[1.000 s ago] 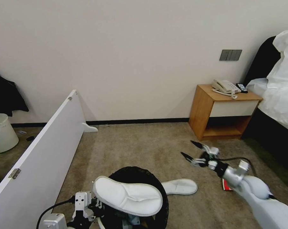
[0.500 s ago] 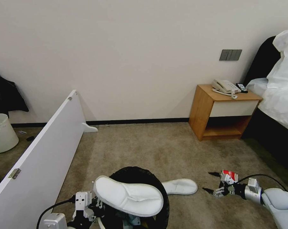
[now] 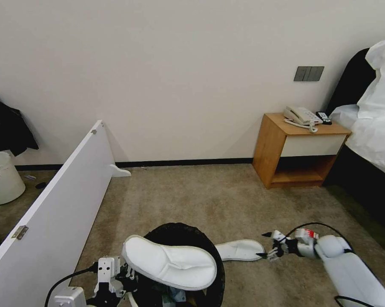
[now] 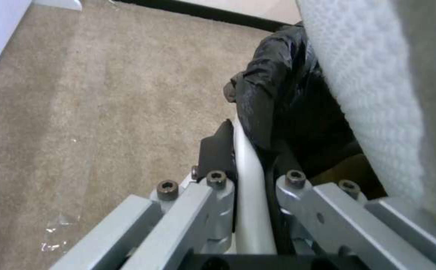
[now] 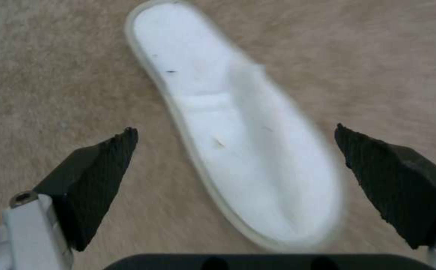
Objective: Pick up the trash bin, then pick up the garbage from the floor and place it into the trash bin.
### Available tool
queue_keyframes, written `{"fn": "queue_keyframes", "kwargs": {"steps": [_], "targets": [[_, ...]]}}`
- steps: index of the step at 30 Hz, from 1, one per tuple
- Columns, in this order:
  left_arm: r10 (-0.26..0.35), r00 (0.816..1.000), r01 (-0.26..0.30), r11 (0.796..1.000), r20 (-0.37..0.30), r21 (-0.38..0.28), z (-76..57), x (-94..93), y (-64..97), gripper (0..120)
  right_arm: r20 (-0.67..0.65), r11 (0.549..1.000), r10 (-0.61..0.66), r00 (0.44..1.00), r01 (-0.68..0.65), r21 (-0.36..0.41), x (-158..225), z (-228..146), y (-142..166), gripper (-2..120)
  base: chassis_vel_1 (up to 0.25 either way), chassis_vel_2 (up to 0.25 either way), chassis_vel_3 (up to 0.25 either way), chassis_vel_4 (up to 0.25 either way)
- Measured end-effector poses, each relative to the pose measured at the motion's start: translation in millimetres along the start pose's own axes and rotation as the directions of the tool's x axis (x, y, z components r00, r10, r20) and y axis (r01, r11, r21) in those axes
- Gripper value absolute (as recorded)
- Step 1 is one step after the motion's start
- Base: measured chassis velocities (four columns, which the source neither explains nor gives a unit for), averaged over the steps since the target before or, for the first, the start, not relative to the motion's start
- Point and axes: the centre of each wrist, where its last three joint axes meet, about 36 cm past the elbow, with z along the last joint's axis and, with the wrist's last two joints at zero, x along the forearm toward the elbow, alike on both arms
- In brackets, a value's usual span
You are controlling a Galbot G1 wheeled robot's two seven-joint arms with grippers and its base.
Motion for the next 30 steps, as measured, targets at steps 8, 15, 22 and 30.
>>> {"fn": "queue_keyframes", "kwargs": {"steps": [8, 15, 22, 30], "targets": [[-0.007, 1.0, 0.007, 1.0, 0.002, 0.003, -0.4, 0.9, 0.9, 4, -0.058, 0.999, 0.034, 0.998, -0.034, -0.002, -42.7, -7.6, 10.8, 100, 0.0, 0.0, 0.0, 0.0], [-0.011, 1.0, 0.011, 1.0, 0.002, 0.005, 0.1, 0.7, 1.2, 4, -0.118, 0.985, 0.163, 0.979, -0.168, -0.028, -54.9, 1.4, 23.0, 100, 0.0, 0.0, 0.0, 0.0], [-0.011, 1.0, 0.011, 1.0, -0.001, 0.007, 1.3, -0.9, 1.5, 4, -0.102, 0.978, 0.179, 0.979, -0.188, -0.09, -60.9, 1.1, 27.7, 84, 0.0, 0.0, 0.0, 0.0], [-0.012, 1.0, 0.012, 1.0, -0.002, 0.005, 1.4, -1.1, 2.3, 4, -0.107, 0.969, 0.205, 0.973, -0.217, -0.115, -73.4, -2.0, 33.4, 54, 0.0, 0.0, 0.0, 0.0]]}}
